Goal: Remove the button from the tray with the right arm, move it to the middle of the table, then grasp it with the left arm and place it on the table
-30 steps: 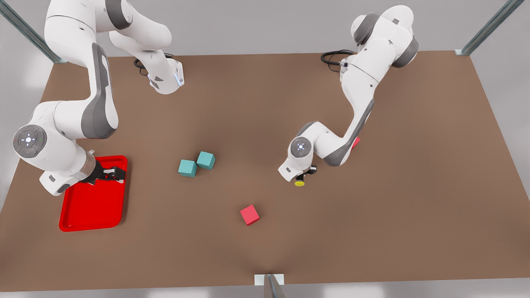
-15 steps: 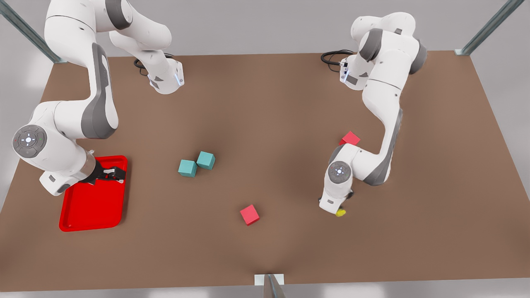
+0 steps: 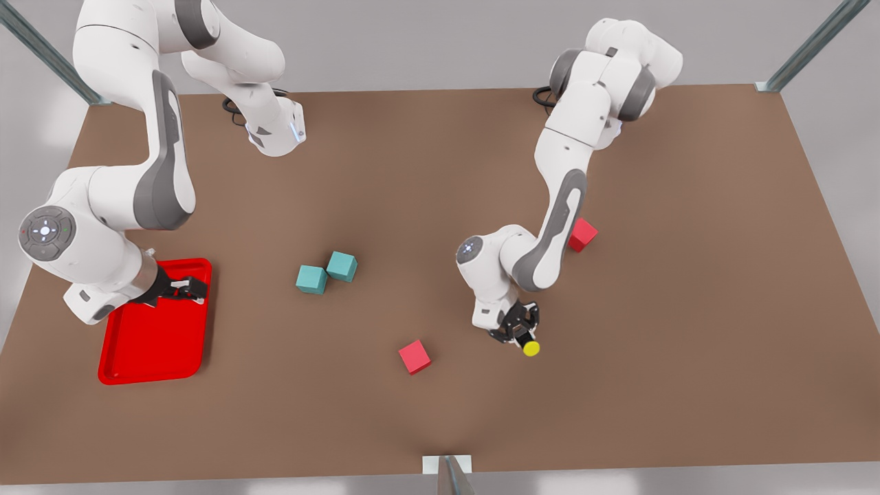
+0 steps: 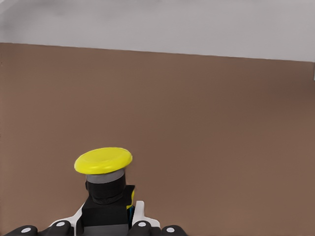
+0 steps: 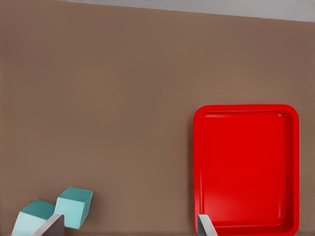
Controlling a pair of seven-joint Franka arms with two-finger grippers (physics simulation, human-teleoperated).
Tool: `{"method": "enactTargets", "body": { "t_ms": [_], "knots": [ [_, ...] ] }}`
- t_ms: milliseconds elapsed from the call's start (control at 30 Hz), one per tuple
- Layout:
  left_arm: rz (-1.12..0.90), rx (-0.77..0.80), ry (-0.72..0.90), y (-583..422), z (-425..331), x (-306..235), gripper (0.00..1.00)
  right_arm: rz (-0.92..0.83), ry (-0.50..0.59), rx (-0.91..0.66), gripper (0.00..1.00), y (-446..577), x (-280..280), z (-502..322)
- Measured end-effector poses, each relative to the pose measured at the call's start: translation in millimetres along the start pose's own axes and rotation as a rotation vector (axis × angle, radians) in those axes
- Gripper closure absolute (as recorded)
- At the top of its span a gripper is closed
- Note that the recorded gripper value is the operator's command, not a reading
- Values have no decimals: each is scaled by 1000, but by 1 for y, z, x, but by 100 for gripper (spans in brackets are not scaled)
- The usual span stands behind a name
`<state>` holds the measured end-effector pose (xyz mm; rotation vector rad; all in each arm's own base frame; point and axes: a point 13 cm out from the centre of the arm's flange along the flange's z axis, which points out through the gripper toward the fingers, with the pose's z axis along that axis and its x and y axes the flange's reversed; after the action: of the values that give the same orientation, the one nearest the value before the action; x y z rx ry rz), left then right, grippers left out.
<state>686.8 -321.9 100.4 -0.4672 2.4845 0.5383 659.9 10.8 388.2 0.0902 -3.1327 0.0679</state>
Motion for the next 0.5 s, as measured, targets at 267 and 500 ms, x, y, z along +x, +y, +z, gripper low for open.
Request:
{"method": "enactTargets", "body": {
  "t_ms": [267,500],
  "knots": [
    [-234,-58,-55,-1,27,24,65,0,0,0,0,0,0,0],
    [-362,-94,-179,2,35,29,65,-4,0,0,0,2,0,0]
  ]
}}
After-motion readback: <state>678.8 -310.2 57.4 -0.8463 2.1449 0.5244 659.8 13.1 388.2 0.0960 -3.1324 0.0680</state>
